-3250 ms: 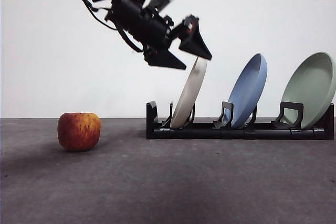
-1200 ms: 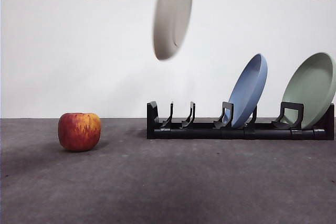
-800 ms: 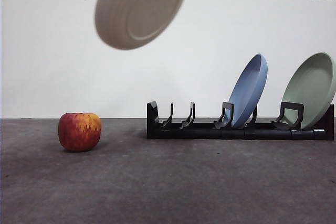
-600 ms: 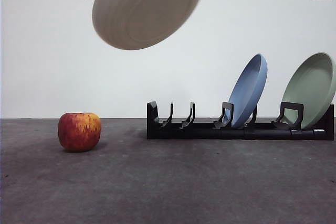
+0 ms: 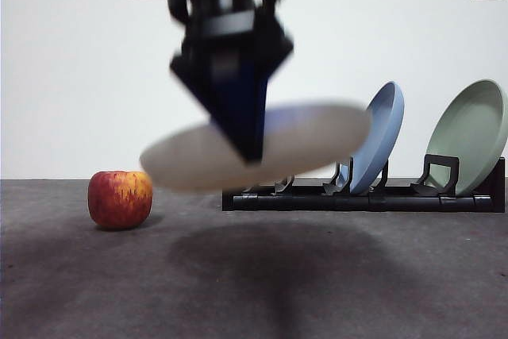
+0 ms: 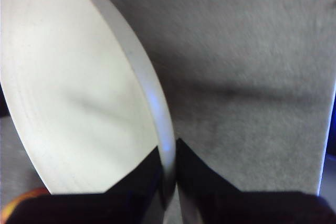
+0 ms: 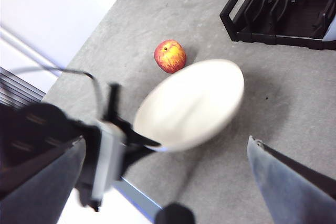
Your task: Take the yellow plate from the plate rack,put the plate on the table,take the apple from the table,put the apple in the plate
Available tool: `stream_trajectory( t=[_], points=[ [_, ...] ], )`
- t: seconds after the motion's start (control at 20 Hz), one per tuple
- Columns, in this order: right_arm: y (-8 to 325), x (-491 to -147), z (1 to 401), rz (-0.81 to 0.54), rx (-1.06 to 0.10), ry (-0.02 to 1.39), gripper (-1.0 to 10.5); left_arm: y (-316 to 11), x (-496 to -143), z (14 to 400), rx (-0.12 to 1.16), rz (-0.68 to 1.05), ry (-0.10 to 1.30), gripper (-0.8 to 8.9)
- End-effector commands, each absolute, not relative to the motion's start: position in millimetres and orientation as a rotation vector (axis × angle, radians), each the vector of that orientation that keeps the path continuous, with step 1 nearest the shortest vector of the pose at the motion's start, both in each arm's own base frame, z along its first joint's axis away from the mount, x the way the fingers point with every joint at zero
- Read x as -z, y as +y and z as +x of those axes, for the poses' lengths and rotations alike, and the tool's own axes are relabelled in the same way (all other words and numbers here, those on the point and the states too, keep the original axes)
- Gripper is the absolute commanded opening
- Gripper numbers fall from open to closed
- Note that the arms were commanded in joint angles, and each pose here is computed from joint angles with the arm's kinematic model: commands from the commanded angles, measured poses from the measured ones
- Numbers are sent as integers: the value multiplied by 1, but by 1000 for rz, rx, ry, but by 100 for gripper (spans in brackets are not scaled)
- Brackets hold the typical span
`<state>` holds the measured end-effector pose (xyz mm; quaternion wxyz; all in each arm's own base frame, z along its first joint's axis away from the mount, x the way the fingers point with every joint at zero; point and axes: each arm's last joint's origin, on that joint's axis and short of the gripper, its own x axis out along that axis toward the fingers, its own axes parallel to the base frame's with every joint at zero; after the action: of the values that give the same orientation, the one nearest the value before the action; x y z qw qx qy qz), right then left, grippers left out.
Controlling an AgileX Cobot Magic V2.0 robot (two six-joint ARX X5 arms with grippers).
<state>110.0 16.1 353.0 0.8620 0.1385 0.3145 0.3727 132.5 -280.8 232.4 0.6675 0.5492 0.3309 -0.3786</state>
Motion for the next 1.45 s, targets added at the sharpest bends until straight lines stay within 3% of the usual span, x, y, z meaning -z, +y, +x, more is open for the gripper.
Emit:
stream_trajectory(
  t=[0.05,0.4,1.0,1.25,1.45],
  points=[
    [16,-355,109,278,-793,646,598,-286,-210,134,838,1283,801,-6],
    [16,-355,109,278,-793,646,598,-299,-170,137,826,1340,904,-7],
    [16,-355,110,277,-793,644,598,-301,-163,133,887,1201,1008,10],
    [16,-355,109,279,-792,648,598,-301,-163,133,880,1175,1021,269],
    [16,-355,109,279,-793,649,598,-301,-164,135,876,1171,1021,293]
  ],
)
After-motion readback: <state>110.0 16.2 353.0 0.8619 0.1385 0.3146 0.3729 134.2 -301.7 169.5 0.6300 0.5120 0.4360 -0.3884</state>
